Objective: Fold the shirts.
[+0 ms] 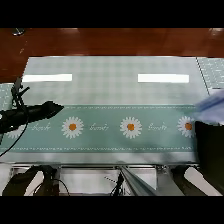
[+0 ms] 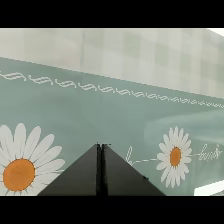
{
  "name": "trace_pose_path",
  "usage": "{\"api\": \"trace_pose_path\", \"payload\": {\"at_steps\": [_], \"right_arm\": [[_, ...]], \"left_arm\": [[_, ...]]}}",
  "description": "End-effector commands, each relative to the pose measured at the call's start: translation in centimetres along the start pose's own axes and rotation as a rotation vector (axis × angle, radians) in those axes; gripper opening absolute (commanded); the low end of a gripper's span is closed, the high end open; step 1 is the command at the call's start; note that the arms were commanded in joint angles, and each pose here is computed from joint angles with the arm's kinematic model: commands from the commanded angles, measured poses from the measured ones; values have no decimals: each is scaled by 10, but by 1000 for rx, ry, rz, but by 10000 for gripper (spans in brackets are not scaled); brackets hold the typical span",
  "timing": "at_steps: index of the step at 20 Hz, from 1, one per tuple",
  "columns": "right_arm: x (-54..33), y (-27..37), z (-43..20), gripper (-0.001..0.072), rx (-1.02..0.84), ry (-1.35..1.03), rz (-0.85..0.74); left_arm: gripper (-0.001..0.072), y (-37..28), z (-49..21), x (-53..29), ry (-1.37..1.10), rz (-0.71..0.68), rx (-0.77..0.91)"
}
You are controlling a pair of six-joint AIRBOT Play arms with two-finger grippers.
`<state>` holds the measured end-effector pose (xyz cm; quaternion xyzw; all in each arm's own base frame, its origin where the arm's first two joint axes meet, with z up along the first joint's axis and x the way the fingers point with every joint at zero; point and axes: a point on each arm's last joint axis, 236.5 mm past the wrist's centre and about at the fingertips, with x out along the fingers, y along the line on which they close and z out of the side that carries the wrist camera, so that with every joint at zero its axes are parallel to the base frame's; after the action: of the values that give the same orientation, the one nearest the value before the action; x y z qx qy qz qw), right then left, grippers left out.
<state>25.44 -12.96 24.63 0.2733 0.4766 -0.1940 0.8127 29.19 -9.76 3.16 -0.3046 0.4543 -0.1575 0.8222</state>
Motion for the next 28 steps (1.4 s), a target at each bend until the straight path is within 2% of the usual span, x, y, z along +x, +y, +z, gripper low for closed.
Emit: {"api": "trace_pose_path", "payload": {"at_steps": [1, 3, 5, 6, 8, 9, 10, 12, 13, 14, 15, 16, 18, 20, 22, 24, 26, 28], "right_arm": [[-12, -90, -65, 25, 224, 12, -266], [-20, -141, -108, 26, 311, 39, -467], [-17, -163, -147, 27, 453, 63, -552], [-10, -167, -163, 90, 492, 85, -567], [1, -180, -186, 647, 529, 135, -617], [7, -182, -185, 617, 526, 138, -614], [14, -178, -174, 617, 512, 118, -574], [38, -157, -141, 599, 451, 64, -416], [48, -139, -120, 502, 425, 26, -311], [56, -113, -94, 296, 406, -30, -174], [60, -74, -57, 50, 348, -118, 27], [56, -29, -20, 26, 296, -218, 241], [45, 54, 24, 26, 230, -314, 562], [54, 136, 21, 25, 84, -279, 739], [93, 206, -31, 26, -173, -148, 754], [153, 229, -101, 26, -458, 17, 602], [206, 218, -140, 26, -576, 119, 382], [237, 200, -145, 26, -624, 143, 237]], "left_arm": [[23, 0, -1, 0, 1, -1, 0], [23, -3, -3, 2, 9, -6, 11], [23, -8, -6, 4, 18, -14, 26], [23, -11, -8, 6, 26, -19, 35], [22, -16, -13, 8, 41, -28, 51], [23, -18, -15, 9, 45, -31, 56], [23, -18, -14, 8, 45, -32, 57], [23, -15, -3, 3, 14, -22, 50], [23, -13, 12, -2, -30, -13, 45], [23, -16, 31, -8, -81, -15, 40], [22, -32, 56, -16, -126, -53, 34], [21, -58, 75, -21, -131, -116, 85], [21, -126, 106, -20, -84, -228, 268], [20, -180, 121, -10, -34, -249, 454], [20, -205, 128, 9, -1, -116, 605], [21, -195, 135, 24, 11, 92, 694], [22, -162, 126, 35, 61, 228, 666], [22, -109, 97, 55, 178, 304, 574]]}}
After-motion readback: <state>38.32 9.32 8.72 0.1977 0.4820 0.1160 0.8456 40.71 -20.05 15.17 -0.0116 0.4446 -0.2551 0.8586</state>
